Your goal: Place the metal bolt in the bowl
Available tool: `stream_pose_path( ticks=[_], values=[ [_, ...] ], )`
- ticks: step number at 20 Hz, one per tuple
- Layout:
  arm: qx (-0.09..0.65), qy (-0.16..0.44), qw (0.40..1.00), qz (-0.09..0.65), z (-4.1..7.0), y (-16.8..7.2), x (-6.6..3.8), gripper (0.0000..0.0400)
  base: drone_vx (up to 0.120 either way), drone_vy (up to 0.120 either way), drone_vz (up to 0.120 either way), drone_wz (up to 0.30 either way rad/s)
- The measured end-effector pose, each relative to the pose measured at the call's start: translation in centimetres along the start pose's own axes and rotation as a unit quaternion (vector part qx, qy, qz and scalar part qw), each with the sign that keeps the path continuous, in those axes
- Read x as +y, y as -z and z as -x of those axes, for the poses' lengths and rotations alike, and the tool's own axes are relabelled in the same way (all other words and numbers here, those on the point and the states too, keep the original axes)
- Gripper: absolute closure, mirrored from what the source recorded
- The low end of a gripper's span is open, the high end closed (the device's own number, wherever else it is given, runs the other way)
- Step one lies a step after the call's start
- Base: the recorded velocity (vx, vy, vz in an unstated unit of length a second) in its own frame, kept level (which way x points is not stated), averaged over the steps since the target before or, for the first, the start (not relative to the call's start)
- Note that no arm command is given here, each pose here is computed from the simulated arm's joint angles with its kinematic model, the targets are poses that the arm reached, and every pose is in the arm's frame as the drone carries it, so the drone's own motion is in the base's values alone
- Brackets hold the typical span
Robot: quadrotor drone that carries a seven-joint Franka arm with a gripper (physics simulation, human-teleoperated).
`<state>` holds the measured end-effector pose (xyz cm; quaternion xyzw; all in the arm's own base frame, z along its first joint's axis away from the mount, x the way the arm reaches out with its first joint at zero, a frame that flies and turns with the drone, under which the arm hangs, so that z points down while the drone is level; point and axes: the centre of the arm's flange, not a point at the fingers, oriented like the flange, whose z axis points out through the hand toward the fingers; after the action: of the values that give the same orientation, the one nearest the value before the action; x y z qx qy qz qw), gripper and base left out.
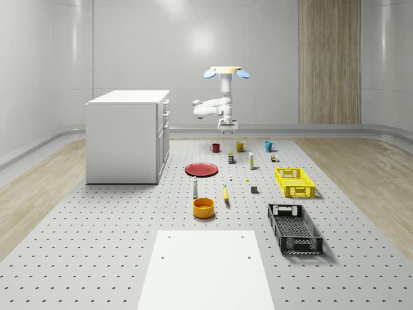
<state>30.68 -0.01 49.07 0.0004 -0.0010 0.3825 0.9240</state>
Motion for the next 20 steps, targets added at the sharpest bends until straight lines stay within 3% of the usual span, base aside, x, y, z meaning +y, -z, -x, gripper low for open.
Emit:
stream_pose_path(
  ticks=[10, 20],
  values=[
    [0.0, 0.0, 1.0, 0.0, 0.0, 0.0, 0.0, 0.0, 0.12, 0.0, -0.004, 0.0],
    [0.0, 0.0, 1.0, 0.0, 0.0, 0.0, 0.0, 0.0, 0.12, 0.0, -0.12, 0.0]
  ],
)
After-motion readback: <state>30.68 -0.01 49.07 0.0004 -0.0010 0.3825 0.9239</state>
